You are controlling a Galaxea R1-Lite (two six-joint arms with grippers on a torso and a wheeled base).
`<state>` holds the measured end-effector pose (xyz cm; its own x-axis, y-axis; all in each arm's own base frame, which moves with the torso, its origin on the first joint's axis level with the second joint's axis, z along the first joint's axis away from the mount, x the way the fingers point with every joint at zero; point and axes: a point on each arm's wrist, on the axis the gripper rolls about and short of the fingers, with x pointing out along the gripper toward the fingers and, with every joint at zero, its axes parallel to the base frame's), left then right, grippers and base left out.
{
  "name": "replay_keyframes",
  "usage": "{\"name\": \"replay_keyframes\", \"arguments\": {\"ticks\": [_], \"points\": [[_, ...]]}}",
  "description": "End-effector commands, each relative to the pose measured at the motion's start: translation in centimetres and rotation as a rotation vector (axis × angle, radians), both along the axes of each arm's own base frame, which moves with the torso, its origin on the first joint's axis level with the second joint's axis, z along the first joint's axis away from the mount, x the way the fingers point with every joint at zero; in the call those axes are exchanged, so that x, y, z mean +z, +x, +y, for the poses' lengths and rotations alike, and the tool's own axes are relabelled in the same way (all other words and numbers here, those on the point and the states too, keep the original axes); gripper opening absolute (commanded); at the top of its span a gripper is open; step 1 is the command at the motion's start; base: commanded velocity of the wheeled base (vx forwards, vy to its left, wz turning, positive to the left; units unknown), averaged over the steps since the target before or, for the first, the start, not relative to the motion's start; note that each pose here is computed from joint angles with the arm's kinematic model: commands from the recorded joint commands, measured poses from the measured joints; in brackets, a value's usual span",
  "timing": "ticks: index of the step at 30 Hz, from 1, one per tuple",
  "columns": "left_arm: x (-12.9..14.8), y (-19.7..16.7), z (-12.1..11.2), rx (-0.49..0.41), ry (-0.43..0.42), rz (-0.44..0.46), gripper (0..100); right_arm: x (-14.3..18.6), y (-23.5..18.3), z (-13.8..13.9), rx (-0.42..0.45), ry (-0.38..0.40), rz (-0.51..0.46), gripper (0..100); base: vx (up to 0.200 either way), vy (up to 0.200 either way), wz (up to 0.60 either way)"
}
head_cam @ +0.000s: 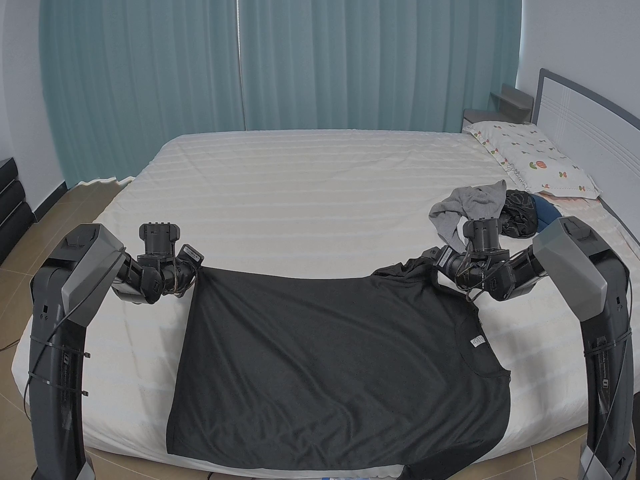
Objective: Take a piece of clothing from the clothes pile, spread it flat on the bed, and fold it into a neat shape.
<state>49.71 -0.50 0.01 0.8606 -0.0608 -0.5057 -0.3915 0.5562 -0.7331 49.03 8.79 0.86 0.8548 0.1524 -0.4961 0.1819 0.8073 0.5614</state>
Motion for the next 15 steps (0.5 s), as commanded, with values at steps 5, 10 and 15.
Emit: {"name": "replay_keyframes", "arguments": {"ticks": [5,10,15], "points": [[0.2,-0.1,0.0,0.001,-0.004,0.000,0,-2.6,1.5,0.6,0.035,-0.057,0.003,0,0.000,0.000,0.00],[0.0,-0.1,0.0,0.000,-0.002,0.001,0,-1.4,2.4,-0.3,0.015,-0.052,-0.053,0,0.000,0.000,0.00],[-0.1,0.0,-0.2,-0.004,0.001,-0.002,0,0.2,3.5,-1.3,-0.039,-0.046,-0.124,0,0.000,0.000,0.00]]}}
